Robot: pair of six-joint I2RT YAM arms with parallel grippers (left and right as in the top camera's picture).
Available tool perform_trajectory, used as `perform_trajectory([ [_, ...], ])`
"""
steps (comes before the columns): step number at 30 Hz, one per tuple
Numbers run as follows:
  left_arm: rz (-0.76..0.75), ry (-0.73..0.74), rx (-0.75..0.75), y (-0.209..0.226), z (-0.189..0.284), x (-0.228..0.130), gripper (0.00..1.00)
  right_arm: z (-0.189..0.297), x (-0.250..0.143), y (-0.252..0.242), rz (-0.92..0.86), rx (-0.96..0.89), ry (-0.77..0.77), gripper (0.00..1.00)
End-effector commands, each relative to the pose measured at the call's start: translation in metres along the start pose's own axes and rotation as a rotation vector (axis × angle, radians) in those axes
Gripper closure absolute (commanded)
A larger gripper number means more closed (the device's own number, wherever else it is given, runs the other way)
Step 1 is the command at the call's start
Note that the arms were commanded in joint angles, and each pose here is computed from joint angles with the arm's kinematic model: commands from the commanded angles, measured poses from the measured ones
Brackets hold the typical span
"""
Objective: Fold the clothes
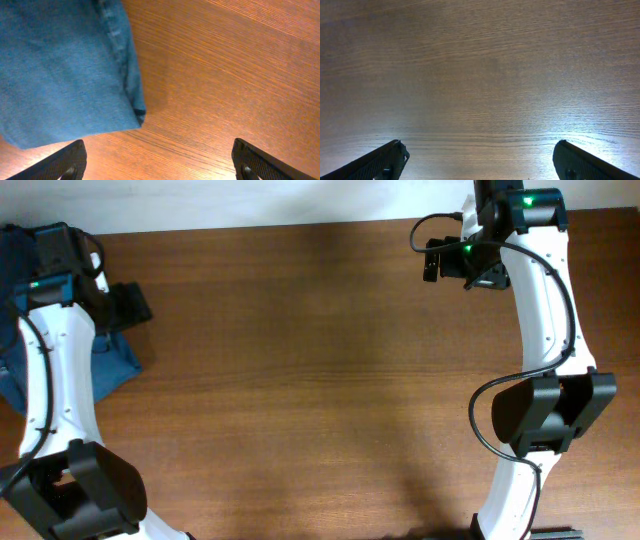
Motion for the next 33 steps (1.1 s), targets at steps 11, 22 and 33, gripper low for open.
perform_trajectory([
  [11, -0.132, -0.095, -0.068, -0.07, 0.043, 0.006, 0.02, -0.003, 0.001, -0.005, -0.001, -0.012, 0.004, 0.01],
  [22, -0.116, -0.097, 0.004, -0.057, 0.042, 0.008, 0.01, -0.003, 0.001, -0.005, -0.001, -0.013, 0.004, 0.01],
  [33, -0.115, -0.087, 0.054, -0.05, 0.038, 0.007, 0.01, -0.003, 0.001, -0.005, -0.001, -0.012, 0.004, 0.01],
])
Point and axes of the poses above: each gripper's point midway between its finger pads, its own z axis back along the fingers, its own y axis along the line the jaws close on, x = y × z, the point moved 1 cm from there along z, back along the fingers, and after that the axes turned 12 degrees about -z, right-handed, at the moved point
